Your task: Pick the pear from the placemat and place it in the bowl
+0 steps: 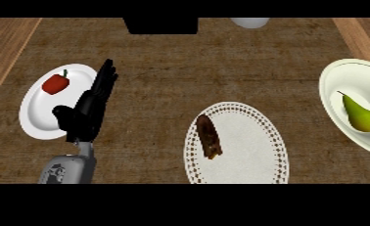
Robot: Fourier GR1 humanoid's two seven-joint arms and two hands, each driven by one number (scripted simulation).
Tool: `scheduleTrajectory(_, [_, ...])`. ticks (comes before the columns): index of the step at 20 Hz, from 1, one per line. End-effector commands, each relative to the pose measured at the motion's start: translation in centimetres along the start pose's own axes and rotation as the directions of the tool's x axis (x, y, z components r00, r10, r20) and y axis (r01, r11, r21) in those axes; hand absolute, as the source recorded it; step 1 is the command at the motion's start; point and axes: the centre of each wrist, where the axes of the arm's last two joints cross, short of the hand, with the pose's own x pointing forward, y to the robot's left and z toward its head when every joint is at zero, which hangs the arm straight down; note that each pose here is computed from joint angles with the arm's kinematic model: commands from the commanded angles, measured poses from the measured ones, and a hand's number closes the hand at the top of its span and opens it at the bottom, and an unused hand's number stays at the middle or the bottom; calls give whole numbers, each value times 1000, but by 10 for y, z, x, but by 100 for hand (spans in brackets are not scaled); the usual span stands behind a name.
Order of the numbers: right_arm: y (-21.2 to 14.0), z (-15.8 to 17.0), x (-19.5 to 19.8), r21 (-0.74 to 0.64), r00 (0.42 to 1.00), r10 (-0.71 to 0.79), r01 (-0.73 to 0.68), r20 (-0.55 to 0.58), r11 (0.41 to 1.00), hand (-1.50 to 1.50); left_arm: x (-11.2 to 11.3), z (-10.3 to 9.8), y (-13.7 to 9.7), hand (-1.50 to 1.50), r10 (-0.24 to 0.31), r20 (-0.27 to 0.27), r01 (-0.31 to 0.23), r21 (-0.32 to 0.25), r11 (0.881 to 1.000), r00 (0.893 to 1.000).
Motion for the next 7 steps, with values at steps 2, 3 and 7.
scheduleTrajectory(2, [-28, 26, -9, 50, 999, -48, 47, 21, 998, -150, -7, 8, -1, 0, 22, -1, -22, -8, 1000, 1000])
scheduleTrajectory(3, [-24, 28, -6, 77, 998, -57, 55, 18, 996, -150, 1, 4, -1, 0, -2, -15, 2, -1, 1000, 1000])
scheduleTrajectory(7, [-33, 34, -7, 61, 1000, -23, 22, 12, 998, -150, 15, -7, 10, 0, 6, -20, -6, -6, 1000, 1000])
